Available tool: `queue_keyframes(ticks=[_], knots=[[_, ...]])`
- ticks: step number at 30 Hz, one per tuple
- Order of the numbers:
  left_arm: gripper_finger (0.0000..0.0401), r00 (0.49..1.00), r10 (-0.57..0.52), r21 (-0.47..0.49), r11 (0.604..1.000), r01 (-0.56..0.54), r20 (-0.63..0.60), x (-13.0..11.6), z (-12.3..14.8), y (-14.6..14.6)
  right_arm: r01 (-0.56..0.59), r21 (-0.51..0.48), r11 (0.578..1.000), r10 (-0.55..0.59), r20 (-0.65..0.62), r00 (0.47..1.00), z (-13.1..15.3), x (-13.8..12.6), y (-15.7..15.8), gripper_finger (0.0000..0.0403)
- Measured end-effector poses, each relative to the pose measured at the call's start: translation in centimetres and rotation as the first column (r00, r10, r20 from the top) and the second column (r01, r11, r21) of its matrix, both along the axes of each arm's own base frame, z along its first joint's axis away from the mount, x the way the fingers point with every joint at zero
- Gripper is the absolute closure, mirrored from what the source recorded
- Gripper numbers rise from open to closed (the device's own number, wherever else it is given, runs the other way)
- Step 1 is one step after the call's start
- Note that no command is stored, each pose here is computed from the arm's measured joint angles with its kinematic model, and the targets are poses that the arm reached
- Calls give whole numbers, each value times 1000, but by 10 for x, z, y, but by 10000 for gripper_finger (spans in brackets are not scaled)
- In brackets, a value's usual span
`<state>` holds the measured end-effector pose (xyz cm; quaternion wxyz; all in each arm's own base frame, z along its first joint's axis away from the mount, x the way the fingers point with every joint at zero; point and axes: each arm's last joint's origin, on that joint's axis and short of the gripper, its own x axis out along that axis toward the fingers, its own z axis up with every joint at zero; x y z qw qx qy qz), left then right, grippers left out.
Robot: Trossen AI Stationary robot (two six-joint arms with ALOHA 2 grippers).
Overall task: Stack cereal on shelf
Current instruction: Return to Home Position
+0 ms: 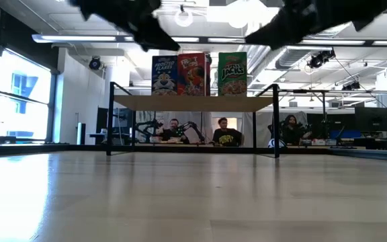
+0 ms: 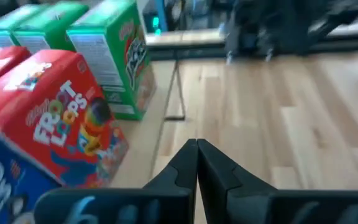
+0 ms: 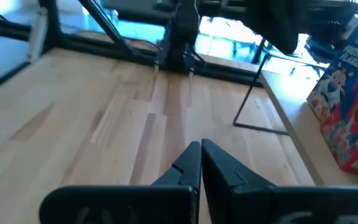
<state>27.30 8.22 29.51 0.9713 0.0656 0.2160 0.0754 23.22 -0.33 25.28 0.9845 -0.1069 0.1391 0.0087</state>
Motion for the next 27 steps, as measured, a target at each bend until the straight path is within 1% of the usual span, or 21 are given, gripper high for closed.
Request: queue_keyframes(ticks=[2, 5, 8, 11, 14, 20, 24, 27], knots=[[400, 998, -26, -6, 1000, 27, 59, -18, -6, -7, -26, 20, 999, 25, 44, 999, -7, -13, -5, 402], [401, 990, -60, -45, 997, 67, 131, -45, -17, -19, -36, 55, 998, 30, 111, 993, -13, -34, -11, 403], [400, 979, -55, -72, 995, 71, 194, -72, -28, -29, -26, 64, 998, 15, 167, 986, -19, -54, -12, 403], [401, 968, -34, -99, 993, 61, 250, -94, -37, -35, -5, 45, 999, -5, 224, 975, -21, -71, -11, 403], [400, 961, -17, -104, 993, 48, 278, -111, -48, -40, 39, 26, 999, -45, 266, 963, -26, -85, -11, 403], [400, 936, 25, -86, 996, 6, 350, -140, -66, -47, 97, 22, 995, -99, 337, 936, -44, -108, -10, 403], [400, 917, 33, -85, 996, 1, 398, -154, -78, -50, 109, 18, 994, -108, 387, 916, -51, -120, -9, 403], [400, 905, 68, -79, 996, -39, 419, -162, -89, -51, 143, 16, 990, -138, 398, 907, -56, -127, -10, 403]])
